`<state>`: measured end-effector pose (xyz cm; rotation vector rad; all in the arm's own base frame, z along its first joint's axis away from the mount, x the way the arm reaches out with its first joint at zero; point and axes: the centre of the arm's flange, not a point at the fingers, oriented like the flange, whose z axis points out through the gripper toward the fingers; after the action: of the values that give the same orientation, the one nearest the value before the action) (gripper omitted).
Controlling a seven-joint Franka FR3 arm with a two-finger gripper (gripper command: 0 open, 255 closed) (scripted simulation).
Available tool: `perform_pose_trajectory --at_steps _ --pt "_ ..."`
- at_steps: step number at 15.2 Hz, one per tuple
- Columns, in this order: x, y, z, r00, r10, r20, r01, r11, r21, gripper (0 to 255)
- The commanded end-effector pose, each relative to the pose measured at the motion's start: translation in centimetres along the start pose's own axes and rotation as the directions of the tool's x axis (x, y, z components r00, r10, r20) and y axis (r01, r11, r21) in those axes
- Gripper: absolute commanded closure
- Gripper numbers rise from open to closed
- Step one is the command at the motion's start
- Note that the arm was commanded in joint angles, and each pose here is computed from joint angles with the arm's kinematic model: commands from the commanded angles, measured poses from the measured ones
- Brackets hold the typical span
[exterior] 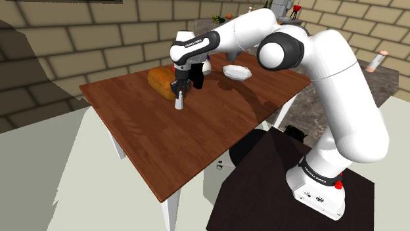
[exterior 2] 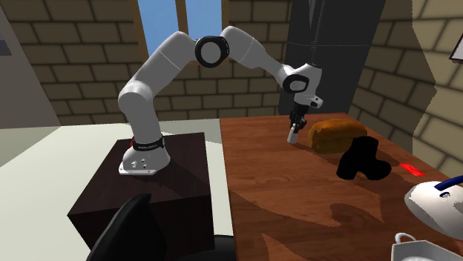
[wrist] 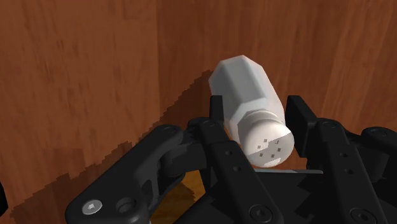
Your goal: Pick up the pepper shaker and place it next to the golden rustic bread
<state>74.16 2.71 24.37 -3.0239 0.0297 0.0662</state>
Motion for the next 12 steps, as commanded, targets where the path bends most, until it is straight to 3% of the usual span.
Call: perform_pose_trajectory --at_steps 1,7,8,12 --pt "-0.01 0.05 0.29 1.0 0.0 -0.001 0.0 1.0 0.0 255" --pt "-0.01 0.05 0.29 1.0 0.0 -0.001 0.0 1.0 0.0 255" --pt "-0.01 0.05 0.29 1.0 0.0 -0.001 0.0 1.0 0.0 0" --pt "-0.01 0.05 0.29 1.0 0.0 -0.001 0.0 1.0 0.0 0"
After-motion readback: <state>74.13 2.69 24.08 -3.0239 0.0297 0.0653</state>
